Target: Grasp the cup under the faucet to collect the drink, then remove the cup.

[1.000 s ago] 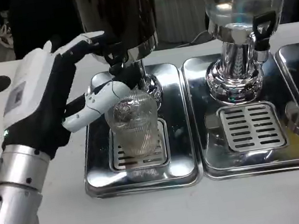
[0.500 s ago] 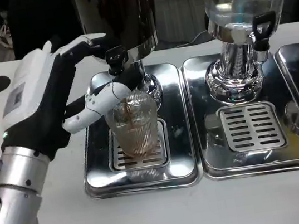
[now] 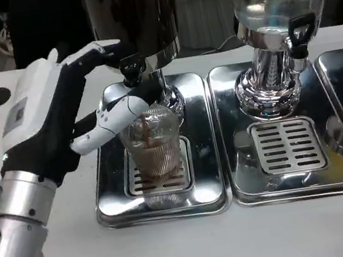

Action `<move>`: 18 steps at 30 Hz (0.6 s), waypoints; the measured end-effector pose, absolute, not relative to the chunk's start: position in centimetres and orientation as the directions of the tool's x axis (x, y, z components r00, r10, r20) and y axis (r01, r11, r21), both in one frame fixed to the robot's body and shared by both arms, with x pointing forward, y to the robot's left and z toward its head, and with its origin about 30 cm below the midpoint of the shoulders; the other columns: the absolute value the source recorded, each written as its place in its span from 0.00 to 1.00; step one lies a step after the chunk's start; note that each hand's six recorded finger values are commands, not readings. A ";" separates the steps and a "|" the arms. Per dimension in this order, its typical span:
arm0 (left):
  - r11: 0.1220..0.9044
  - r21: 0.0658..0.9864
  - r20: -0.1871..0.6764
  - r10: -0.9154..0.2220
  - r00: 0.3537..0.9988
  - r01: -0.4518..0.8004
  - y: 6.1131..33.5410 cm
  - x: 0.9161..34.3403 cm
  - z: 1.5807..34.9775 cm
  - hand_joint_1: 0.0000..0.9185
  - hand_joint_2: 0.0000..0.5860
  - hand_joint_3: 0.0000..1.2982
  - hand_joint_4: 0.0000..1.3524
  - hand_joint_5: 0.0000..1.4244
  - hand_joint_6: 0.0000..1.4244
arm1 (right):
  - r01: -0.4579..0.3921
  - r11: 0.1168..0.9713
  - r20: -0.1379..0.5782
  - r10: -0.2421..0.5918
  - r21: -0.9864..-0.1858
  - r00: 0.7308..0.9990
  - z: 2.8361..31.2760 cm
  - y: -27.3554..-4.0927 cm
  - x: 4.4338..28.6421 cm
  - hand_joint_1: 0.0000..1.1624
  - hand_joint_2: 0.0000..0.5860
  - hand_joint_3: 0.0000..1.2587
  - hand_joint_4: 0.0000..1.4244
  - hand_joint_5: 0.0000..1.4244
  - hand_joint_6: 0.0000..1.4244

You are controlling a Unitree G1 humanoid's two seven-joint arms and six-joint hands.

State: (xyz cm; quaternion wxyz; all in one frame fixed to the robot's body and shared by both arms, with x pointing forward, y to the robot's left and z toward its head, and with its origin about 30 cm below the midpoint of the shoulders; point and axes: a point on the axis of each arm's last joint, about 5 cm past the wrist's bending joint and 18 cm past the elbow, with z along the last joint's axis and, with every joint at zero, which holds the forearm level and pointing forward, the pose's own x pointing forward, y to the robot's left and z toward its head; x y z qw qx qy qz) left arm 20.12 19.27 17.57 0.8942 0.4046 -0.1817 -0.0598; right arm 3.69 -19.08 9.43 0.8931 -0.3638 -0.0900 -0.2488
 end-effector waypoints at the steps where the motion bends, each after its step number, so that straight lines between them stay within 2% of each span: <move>1: 0.665 0.745 0.277 -0.254 0.927 -0.040 19.3 20.1 17.6 0.00 0.10 0.29 0.29 0.15 0.00 | 0.510 0.611 0.342 -0.379 -0.605 0.860 9.4 -19.1 3.7 0.60 0.88 0.32 0.28 0.21 0.14; 18: 0.666 0.745 0.277 -0.253 0.927 -0.041 19.3 19.9 17.5 0.00 0.11 0.29 0.29 0.15 0.00 | 0.511 0.611 0.343 -0.379 -0.605 0.859 9.4 -19.1 3.7 0.60 0.88 0.32 0.28 0.21 0.14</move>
